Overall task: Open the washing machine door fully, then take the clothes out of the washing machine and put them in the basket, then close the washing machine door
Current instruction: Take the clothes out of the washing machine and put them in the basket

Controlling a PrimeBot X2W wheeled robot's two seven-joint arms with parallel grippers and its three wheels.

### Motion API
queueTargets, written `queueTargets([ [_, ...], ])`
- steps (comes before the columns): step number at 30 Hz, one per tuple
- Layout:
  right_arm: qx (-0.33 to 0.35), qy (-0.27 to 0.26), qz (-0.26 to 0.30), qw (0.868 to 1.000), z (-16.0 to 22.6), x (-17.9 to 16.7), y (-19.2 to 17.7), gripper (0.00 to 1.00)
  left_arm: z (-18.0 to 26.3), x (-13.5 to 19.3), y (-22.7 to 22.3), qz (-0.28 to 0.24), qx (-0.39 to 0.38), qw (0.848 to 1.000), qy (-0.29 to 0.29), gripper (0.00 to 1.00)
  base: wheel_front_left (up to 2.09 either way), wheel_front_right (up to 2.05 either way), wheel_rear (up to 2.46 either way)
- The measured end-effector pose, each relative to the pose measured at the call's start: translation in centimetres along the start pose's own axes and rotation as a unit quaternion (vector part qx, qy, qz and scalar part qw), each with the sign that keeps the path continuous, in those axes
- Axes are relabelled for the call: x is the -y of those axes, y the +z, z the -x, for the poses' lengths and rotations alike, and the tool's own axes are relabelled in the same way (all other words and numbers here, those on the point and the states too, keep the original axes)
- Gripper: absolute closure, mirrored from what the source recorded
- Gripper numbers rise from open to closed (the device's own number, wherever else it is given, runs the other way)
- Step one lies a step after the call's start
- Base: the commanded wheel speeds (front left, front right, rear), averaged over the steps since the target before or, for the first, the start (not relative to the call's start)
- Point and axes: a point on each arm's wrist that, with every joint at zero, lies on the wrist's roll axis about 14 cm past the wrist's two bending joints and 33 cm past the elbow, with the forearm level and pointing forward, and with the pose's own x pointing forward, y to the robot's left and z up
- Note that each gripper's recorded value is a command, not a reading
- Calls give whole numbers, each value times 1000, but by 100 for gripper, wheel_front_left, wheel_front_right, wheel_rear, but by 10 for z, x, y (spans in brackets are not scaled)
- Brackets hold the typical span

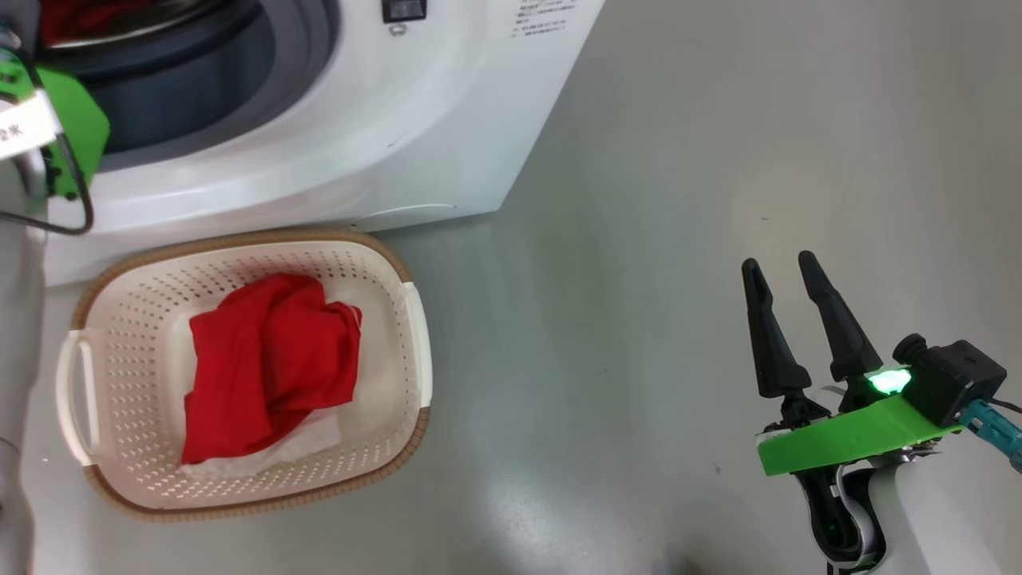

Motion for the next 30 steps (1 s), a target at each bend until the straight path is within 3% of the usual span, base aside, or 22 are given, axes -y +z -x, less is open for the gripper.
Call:
queueTargets([
  [13, -5, -17, 5, 1000, -1, 12, -3, 0, -22, 3, -18, -37, -50, 998, 0, 0, 0, 0, 0],
  [28, -12, -19, 7, 1000, 0, 13, -7, 0, -27, -7, -31, -45, -91, 995, 17, 0, 0, 0, 0],
  [30, -12, -19, 7, 1000, 0, 13, -8, 0, -27, -7, -34, -41, -99, 994, 17, 11, 0, 0, 0],
])
